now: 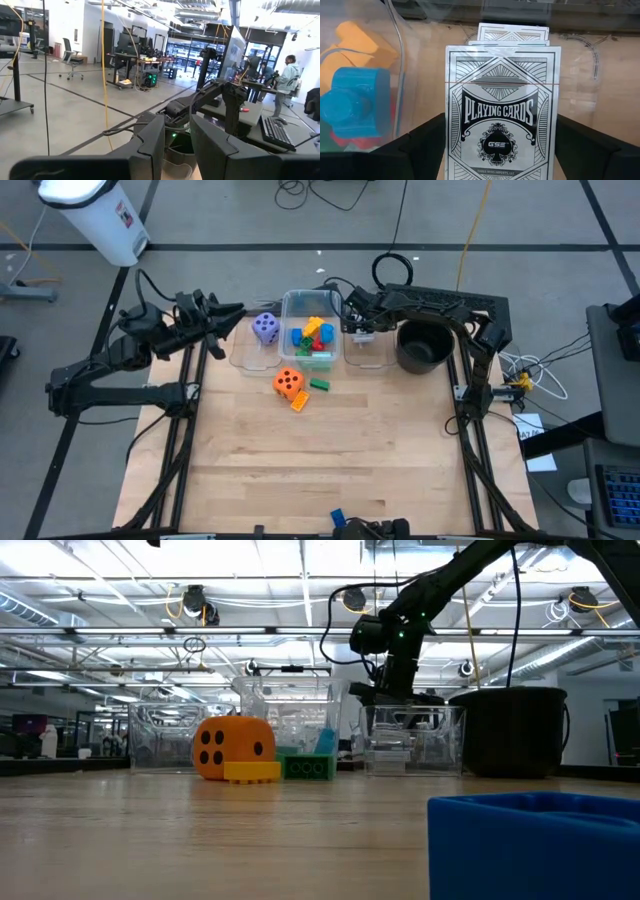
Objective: Pick & Place Toys
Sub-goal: Put the black playing card box into the right transparent bin, then put the green eight stud game piece into the middle transparent bin
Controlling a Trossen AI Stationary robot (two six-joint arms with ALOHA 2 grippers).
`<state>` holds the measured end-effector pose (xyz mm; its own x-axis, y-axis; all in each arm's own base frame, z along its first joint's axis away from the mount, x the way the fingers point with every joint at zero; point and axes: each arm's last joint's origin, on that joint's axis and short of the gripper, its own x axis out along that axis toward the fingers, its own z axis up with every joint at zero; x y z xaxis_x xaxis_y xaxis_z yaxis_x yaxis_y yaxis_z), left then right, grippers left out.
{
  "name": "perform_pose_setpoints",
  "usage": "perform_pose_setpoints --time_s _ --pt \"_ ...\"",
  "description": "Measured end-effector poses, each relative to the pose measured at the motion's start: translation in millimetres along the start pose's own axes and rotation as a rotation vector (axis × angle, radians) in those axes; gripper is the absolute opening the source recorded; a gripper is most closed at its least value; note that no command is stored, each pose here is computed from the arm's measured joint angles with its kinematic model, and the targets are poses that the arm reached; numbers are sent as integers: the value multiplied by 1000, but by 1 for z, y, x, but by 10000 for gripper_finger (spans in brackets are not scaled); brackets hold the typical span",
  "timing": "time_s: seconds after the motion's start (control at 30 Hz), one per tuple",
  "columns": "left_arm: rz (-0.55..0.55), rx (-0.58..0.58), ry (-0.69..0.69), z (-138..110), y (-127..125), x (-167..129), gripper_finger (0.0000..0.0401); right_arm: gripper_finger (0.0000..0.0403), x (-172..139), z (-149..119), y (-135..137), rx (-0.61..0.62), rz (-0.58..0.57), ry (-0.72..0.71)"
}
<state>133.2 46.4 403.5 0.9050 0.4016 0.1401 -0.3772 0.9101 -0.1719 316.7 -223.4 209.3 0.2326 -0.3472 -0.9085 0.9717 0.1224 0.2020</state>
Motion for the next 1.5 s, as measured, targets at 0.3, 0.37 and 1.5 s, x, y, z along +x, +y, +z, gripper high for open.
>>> perform_pose_setpoints --time_s 0.3,0.37,1.5 --pt "0 -4 0 0 0 0 97 349 0 1 1 -10 11 -10" --pt "0 -7 0 0 0 0 97 362 0 1 1 -24 12 -11" --pt "-53 -33 108 -17 -2 26 97 366 -165 6 39 -158 793 -443"
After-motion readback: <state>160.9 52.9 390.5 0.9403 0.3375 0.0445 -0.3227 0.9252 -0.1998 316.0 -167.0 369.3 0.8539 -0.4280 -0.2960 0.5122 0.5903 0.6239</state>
